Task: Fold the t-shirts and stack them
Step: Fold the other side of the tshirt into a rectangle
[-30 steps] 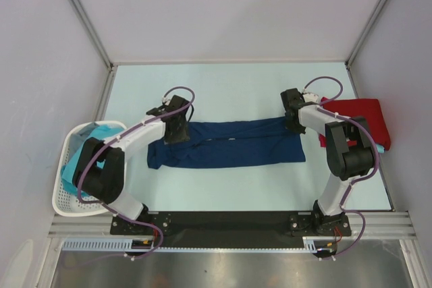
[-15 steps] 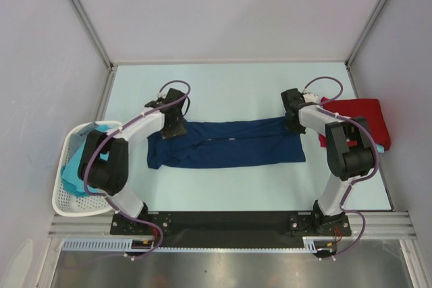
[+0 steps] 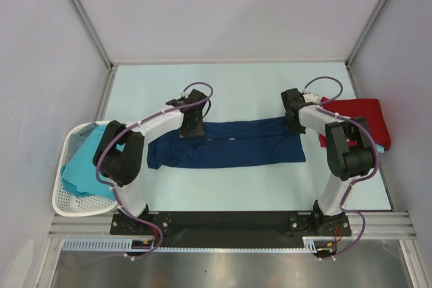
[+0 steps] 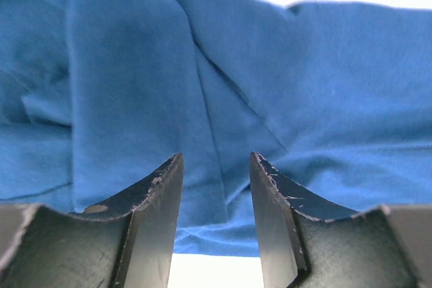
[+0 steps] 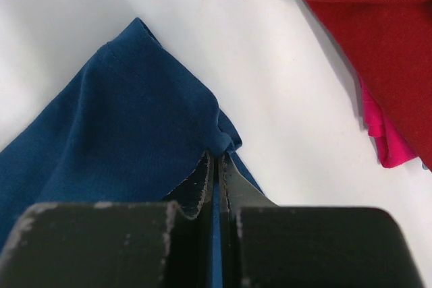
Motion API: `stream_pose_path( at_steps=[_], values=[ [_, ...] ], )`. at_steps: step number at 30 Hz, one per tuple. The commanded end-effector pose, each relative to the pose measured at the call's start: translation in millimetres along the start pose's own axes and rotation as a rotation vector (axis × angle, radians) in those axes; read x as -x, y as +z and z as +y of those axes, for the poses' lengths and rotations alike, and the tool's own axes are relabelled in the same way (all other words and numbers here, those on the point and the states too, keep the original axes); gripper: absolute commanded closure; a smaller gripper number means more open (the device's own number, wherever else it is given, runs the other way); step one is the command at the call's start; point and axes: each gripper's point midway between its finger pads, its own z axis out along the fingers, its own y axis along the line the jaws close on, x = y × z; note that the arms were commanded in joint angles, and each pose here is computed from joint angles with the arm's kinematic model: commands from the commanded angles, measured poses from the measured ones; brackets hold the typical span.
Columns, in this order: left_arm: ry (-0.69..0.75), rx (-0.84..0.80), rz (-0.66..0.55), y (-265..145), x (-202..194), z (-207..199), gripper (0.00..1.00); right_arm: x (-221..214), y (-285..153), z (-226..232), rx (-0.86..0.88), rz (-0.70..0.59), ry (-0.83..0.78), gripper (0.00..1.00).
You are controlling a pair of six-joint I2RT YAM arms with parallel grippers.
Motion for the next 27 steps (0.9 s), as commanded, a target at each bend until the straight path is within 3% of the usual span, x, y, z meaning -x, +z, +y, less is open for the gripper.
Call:
stream_pose_path(
  at_steps=[1, 5, 9, 12, 27],
  values=[
    [0.041, -0.024, 0.01, -3.4, -13.3, -9.9, 0.51, 1.5, -1.6, -0.2, 0.002, -0.01, 0.005, 1.0],
    [0.049, -0.019, 0.019, -1.8, -20.5, -9.3, 0.52, 2.4, -0.9, 0.1, 0.002, -0.011, 0.007, 1.0],
    [0.047, -0.021, 0.022, -5.0, -25.2, -6.3, 0.64, 1.7, -0.1, -0.2, -0.001, -0.01, 0.005, 1.0],
    [0.043, -0.022, 0.007, -10.7, -24.9, -4.3, 0.66, 1.5, 0.4, -0.4, -0.003, -0.01, 0.005, 1.0],
    [0.03, -0.012, -0.03, -29.8, -19.1, 3.2, 0.62, 0.3, 0.4, 1.4, 0.002, -0.006, 0.002, 1.0]
  ],
)
